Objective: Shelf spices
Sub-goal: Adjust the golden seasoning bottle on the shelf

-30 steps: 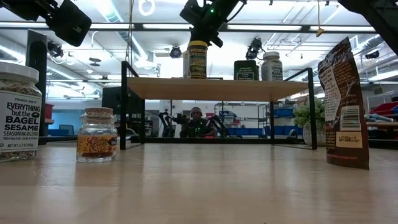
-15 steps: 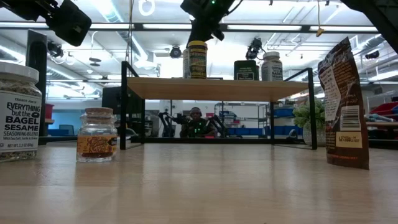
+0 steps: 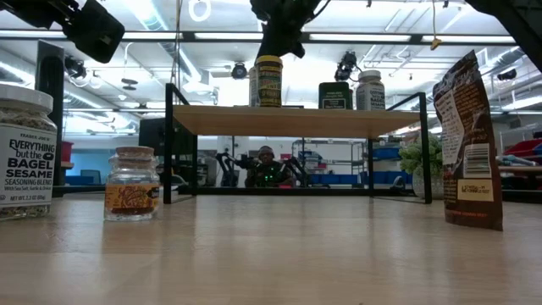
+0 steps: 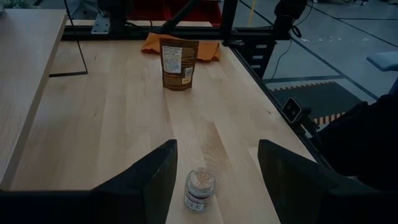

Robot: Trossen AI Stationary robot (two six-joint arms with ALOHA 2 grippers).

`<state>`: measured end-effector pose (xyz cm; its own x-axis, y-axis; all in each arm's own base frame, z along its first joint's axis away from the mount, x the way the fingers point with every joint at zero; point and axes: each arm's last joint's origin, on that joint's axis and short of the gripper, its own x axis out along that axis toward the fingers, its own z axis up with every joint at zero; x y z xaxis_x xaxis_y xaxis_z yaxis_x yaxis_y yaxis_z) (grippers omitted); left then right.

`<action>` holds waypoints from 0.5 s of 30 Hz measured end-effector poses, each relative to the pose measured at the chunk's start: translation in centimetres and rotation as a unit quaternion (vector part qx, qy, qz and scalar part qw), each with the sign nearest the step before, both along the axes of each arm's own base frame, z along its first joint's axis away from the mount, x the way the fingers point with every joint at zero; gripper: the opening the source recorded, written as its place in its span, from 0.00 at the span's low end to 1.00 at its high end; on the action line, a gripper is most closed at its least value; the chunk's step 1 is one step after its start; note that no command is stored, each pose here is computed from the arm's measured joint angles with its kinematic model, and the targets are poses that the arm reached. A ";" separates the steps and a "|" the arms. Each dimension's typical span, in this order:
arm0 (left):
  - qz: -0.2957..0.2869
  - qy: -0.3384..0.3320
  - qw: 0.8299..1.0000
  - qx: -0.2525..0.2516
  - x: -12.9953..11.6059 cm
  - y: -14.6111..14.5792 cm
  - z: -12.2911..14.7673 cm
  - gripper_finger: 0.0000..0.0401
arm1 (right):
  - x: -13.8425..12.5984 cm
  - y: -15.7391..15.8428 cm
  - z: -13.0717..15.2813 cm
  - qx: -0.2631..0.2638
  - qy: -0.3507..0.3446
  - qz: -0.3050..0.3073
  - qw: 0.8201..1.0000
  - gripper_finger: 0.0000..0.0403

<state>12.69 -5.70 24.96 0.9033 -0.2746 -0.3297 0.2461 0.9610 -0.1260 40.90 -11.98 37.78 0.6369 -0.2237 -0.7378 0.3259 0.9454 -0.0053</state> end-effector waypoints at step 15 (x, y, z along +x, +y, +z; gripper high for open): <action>0.000 0.000 1.000 0.000 0.0 0.0 0.0 0.57 | 0.9 -0.8 -0.7 -0.023 -0.012 -0.034 0.999 0.00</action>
<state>12.69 -5.70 24.96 0.9031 -0.2745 -0.3301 0.2459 0.9610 -0.1265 41.78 -12.77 37.12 0.6370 -0.2998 -0.7102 0.3897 0.9201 -0.0390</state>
